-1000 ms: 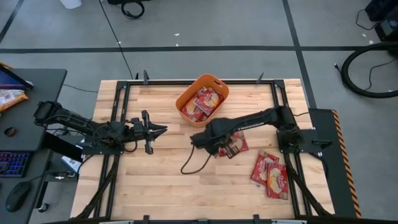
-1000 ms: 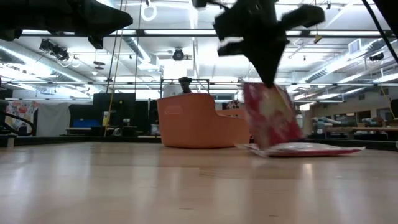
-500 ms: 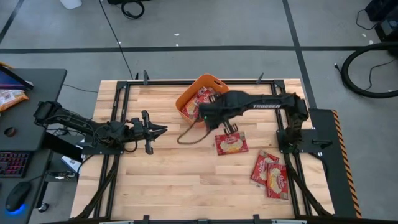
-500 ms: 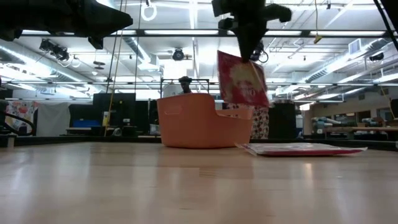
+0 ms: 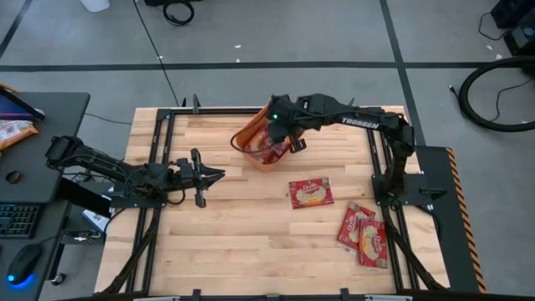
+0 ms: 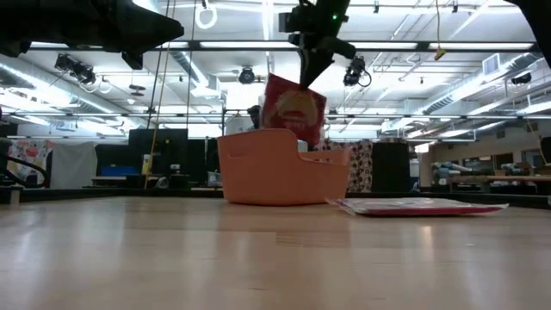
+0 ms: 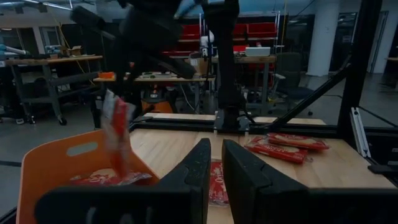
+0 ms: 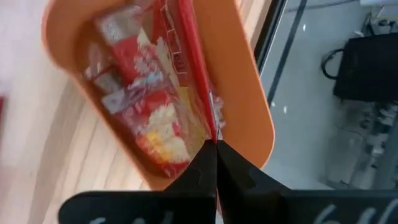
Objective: Sort popcorn bags into baskets
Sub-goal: Put the red popcorn bag into the orange bin
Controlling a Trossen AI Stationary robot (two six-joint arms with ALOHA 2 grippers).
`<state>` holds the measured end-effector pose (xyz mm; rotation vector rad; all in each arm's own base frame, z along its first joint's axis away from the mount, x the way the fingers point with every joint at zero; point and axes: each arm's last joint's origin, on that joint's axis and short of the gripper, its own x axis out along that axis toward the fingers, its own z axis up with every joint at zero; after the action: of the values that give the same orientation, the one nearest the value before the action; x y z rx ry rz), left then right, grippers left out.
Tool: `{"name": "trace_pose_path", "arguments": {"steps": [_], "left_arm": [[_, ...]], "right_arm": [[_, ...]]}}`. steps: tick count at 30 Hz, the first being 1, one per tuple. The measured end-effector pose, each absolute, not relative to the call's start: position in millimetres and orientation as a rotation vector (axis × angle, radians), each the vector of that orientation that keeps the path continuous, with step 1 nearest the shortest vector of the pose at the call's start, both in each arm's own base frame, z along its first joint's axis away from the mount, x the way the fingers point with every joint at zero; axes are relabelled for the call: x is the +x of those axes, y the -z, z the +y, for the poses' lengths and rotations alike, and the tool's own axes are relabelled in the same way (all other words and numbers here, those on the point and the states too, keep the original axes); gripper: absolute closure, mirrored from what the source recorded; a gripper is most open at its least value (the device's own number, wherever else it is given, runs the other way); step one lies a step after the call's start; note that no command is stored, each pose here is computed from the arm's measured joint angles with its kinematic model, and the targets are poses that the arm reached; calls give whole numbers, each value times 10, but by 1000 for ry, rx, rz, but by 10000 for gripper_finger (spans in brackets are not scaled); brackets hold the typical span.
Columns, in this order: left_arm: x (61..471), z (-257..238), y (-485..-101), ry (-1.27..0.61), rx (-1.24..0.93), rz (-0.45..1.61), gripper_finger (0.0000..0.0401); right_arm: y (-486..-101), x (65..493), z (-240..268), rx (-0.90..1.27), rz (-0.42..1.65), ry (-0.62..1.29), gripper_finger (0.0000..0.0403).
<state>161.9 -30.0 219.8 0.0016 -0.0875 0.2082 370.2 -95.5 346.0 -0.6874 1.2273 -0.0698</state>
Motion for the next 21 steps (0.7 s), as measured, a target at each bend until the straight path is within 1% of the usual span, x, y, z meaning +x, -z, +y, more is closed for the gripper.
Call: {"name": "trace_pose_path", "arguments": {"steps": [3, 6, 10, 15, 21], "left_arm": [[1620, -300, -2192, -208, 0, -82, 356], [1621, -301, -2183, -207, -19, -75, 356], [1622, -301, -2169, -205, -60, -65, 356], [1624, -302, -2136, -204, -118, -40, 356], [1624, -302, -2132, -204, -125, -37, 356]], "right_arm": [[-3451, 3678, -1027, -637, 1213, 22, 402], [-3417, 3645, -1032, -575, 1214, -66, 402], [-3255, 3655, -1027, -569, 1225, -144, 402], [-2996, 3689, -1110, -591, 1217, -169, 402], [-2898, 3742, -1294, -648, 1135, -110, 401]]}}
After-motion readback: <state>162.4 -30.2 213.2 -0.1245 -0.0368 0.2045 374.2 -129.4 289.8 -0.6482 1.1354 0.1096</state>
